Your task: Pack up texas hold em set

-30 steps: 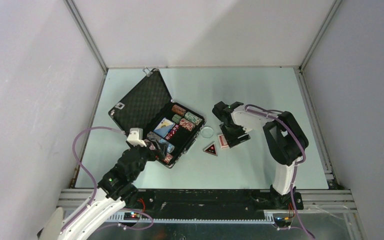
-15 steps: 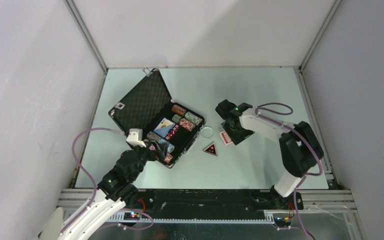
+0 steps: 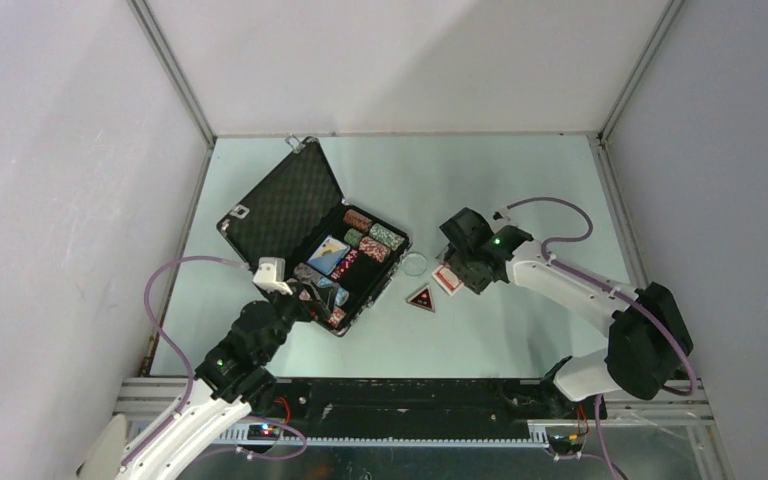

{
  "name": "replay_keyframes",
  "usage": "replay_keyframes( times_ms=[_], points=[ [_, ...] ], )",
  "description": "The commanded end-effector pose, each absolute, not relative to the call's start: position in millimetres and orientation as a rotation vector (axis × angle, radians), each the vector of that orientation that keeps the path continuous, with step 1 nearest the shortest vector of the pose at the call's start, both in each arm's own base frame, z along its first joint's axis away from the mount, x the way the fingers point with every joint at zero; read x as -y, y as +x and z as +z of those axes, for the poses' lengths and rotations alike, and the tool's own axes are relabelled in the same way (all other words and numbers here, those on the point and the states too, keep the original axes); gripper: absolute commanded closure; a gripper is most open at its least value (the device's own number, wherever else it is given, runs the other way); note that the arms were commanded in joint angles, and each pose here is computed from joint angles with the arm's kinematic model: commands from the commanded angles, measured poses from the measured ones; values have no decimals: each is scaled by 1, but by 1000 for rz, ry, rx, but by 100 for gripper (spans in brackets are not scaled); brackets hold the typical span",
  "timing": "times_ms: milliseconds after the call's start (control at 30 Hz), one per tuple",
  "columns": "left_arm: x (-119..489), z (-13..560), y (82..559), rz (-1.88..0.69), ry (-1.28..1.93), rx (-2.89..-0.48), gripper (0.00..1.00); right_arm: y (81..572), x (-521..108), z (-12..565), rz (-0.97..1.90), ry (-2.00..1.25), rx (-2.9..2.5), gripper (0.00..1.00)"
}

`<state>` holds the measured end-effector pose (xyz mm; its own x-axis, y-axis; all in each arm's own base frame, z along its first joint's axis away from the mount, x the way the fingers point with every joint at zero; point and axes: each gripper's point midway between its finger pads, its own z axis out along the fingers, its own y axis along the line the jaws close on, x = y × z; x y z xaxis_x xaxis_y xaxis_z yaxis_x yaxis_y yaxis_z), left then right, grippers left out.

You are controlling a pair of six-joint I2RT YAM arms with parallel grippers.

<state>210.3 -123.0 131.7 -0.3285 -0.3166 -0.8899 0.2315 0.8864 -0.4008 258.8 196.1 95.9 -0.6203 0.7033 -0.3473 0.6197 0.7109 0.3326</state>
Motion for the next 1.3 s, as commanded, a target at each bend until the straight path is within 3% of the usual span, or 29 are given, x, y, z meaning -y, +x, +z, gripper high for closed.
replay_keyframes(
  times_ms=[0,433,900,1167,1233,1267],
  points=[
    [123,137,213,-553,-55,-1790,3,269,-237,134,511,802,-2410,75],
    [118,140,211,-557,-75,-1765,3,277,-358,153,948,613,-2366,75],
    [103,138,215,-492,-172,-1773,4,290,-428,128,909,614,-2471,72],
    [102,136,215,-486,-175,-1778,4,284,-421,95,749,694,-2565,54],
    [102,137,215,-485,-175,-1779,4,284,-417,89,719,718,-2571,43],
    [102,137,215,-484,-173,-1779,4,284,-416,87,710,727,-2571,31]
  ],
)
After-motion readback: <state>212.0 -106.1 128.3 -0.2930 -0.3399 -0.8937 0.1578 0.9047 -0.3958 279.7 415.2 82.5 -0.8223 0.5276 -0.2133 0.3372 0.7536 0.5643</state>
